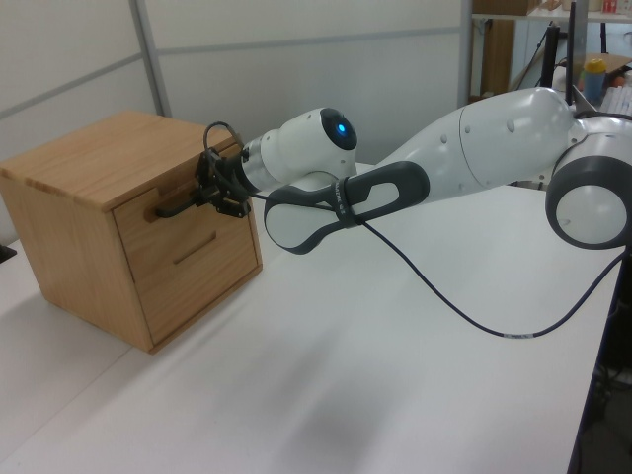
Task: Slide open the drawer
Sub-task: 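Close the gripper around the black bar handle, then pull the handle straight out, sliding the upper drawer out of the cabinet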
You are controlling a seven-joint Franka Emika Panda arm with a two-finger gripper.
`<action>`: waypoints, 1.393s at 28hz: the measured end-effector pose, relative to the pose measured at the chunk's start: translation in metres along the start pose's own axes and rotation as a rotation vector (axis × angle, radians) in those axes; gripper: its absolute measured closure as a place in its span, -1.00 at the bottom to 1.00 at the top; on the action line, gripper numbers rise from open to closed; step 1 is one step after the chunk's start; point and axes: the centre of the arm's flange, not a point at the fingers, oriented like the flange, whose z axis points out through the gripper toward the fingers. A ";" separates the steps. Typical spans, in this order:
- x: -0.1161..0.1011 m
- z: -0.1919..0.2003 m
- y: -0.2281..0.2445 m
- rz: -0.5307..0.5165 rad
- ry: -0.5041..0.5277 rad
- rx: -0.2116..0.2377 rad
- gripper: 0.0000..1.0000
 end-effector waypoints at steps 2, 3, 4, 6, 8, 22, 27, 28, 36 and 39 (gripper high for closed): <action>0.000 0.000 0.000 0.017 -0.001 0.000 0.66; 0.000 0.000 0.000 0.022 -0.001 0.000 0.66; 0.000 0.000 0.000 0.026 -0.001 0.000 0.66; 0.000 0.000 0.000 0.029 -0.001 0.000 0.66; 0.000 0.000 0.000 0.030 -0.001 0.000 0.66; 0.002 -0.005 -0.013 0.043 -0.012 -0.104 0.66; 0.002 -0.008 -0.014 0.045 -0.013 -0.119 0.66; 0.002 -0.009 -0.013 0.046 -0.012 -0.121 0.66; 0.001 -0.018 -0.010 0.046 -0.012 -0.134 0.66; 0.000 -0.024 -0.008 0.045 -0.012 -0.142 0.66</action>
